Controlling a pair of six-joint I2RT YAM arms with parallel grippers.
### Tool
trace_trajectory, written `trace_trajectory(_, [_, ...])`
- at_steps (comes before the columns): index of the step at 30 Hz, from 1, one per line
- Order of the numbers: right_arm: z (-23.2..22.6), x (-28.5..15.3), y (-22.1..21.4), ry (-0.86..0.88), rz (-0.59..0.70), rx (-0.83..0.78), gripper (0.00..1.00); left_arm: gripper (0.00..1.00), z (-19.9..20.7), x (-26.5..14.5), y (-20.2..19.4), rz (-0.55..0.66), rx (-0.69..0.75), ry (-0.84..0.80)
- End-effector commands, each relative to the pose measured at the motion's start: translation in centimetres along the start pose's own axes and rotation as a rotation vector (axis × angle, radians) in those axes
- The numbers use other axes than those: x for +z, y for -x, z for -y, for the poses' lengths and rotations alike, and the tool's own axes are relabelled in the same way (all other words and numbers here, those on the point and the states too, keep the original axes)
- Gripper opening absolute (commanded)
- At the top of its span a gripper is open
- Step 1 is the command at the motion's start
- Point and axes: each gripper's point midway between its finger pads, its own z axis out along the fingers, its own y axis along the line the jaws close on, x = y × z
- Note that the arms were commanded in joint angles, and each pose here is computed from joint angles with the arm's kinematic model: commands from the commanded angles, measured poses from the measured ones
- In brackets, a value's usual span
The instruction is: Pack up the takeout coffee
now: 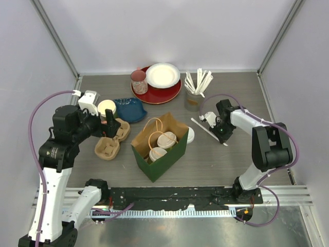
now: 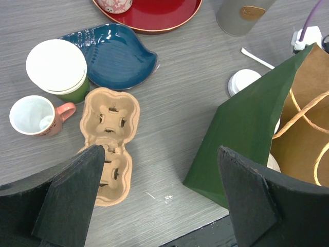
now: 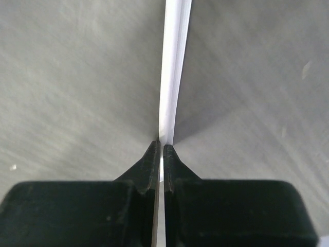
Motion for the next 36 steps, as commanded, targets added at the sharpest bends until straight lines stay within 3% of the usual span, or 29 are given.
trace_trajectory(1, [-1.7,-2.6,-5.2,0.009,-0.173,-0.058,0.01,0.95,-0.1,0.3,1.0,0.051,0.035,-0.005])
trace_trajectory(5, [-3.1,-3.4,-10.1,-0.005,-0.312,-0.016,0.02,0.95,0.1,0.4,1.1,0.06,0.044,-0.013])
trace_trajectory(8, [-2.5,-3.9,-10.4,-0.058,-0.298,0.008,0.41,0.95,0.2,0.3,0.9,0.062,0.06,-0.016])
trace_trajectory(9, [-2.5,-3.9,-9.2,-0.05,-0.241,0.007,0.53,0.95,0.2,0.4,0.8,0.06,0.065,-0.015])
trace_trajectory(10, [-2.6,-4.0,-8.2,-0.043,-0.194,0.012,0.58,0.95,0.1,0.4,0.7,0.059,0.067,-0.012])
trace_trajectory(11, [-2.0,-4.4,-6.9,-0.054,-0.145,0.018,0.86,0.95,0.1,0.4,0.7,0.06,0.068,-0.012])
trace_trajectory(15, [-2.7,-4.1,-3.1,-0.005,0.004,-0.023,0.89,0.95,0.1,0.6,0.5,0.057,0.062,-0.015])
trace_trajectory(20, [-4.9,-2.1,-0.9,0.051,-0.032,-0.246,0.79,0.95,0.3,0.9,0.6,0.059,0.052,-0.028])
trace_trajectory(23, [-5.5,-0.9,-1.1,0.102,-0.067,-0.288,0.73,0.95,0.3,0.9,0.6,0.056,0.053,-0.029])
trace_trajectory(28, [-5.0,0.8,-0.3,0.082,-0.101,-0.317,0.46,0.95,0.3,0.7,0.5,0.055,0.051,-0.024])
trace_trajectory(29, [-4.6,1.0,-0.6,0.057,-0.131,-0.319,0.38,0.95,0.3,0.7,0.6,0.058,0.053,-0.024])
trace_trajectory(30, [-4.4,1.4,-0.7,0.045,-0.151,-0.318,0.18,0.95,0.3,0.6,0.7,0.061,0.055,-0.025])
trace_trajectory(32, [-3.8,1.4,-1.2,0.001,-0.189,-0.325,0.02,0.95,0.2,0.6,0.7,0.06,0.058,-0.02])
trace_trajectory(36, [-3.9,-1.0,-0.8,-0.041,-0.135,-0.324,0.01,0.95,0.1,0.6,0.6,0.059,0.06,-0.012])
